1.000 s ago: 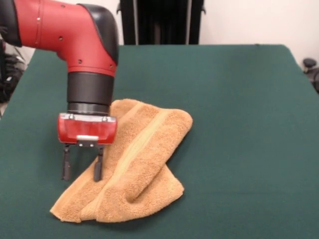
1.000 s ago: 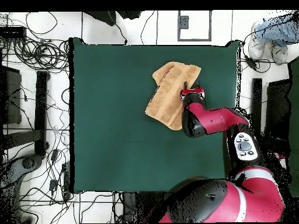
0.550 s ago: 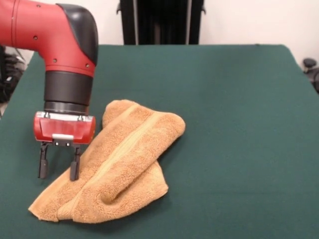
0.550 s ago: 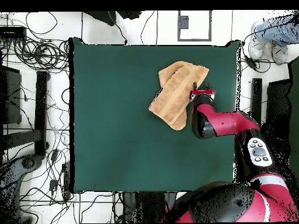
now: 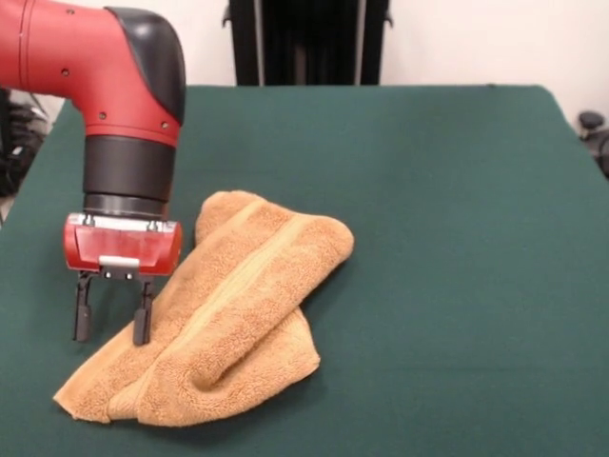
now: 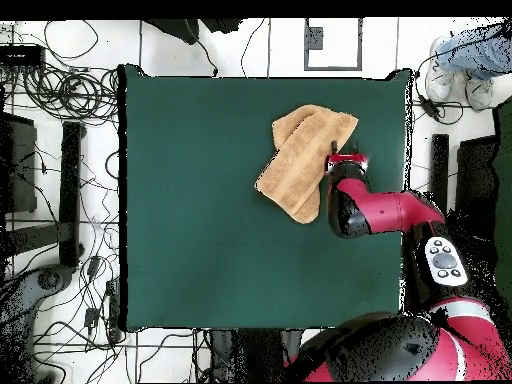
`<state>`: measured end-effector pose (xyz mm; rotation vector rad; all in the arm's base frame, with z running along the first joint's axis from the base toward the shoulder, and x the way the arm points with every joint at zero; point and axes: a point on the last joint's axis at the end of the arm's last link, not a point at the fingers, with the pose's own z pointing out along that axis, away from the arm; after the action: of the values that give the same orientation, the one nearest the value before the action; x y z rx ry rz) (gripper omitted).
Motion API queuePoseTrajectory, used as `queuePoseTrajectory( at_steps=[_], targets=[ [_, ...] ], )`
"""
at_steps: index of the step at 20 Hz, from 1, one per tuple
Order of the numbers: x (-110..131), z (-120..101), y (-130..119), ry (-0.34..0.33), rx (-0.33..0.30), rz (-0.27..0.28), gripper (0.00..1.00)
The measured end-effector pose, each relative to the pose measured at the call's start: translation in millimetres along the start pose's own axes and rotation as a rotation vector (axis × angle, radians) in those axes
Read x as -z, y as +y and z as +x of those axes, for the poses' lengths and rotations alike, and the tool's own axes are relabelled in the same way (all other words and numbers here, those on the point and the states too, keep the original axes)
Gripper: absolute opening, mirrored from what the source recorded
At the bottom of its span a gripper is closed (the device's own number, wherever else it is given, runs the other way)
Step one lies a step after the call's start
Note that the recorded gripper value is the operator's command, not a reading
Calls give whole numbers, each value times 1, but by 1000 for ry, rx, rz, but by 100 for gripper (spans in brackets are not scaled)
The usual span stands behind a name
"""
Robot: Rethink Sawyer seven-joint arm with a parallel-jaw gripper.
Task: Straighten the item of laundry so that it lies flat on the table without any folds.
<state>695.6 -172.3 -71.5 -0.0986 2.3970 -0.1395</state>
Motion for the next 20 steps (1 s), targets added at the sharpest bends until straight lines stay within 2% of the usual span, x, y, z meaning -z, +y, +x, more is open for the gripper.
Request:
queuePoseTrajectory(
  at_steps=[3, 8, 9, 12, 13, 14, 16, 18, 20],
  targets=[
    [2, -1, 6, 15, 28, 3, 100],
    [7, -6, 30, 45, 139, 13, 100],
    [9, -9, 43, 54, 184, 14, 100],
    [12, -14, 64, 65, 248, 12, 100],
    [14, -17, 80, 67, 297, 11, 100],
    [15, -18, 85, 68, 316, 12, 100],
    [14, -19, 91, 71, 345, 15, 100],
    [12, -19, 97, 76, 405, 30, 100],
    [12, -19, 97, 78, 424, 38, 100]
  ],
)
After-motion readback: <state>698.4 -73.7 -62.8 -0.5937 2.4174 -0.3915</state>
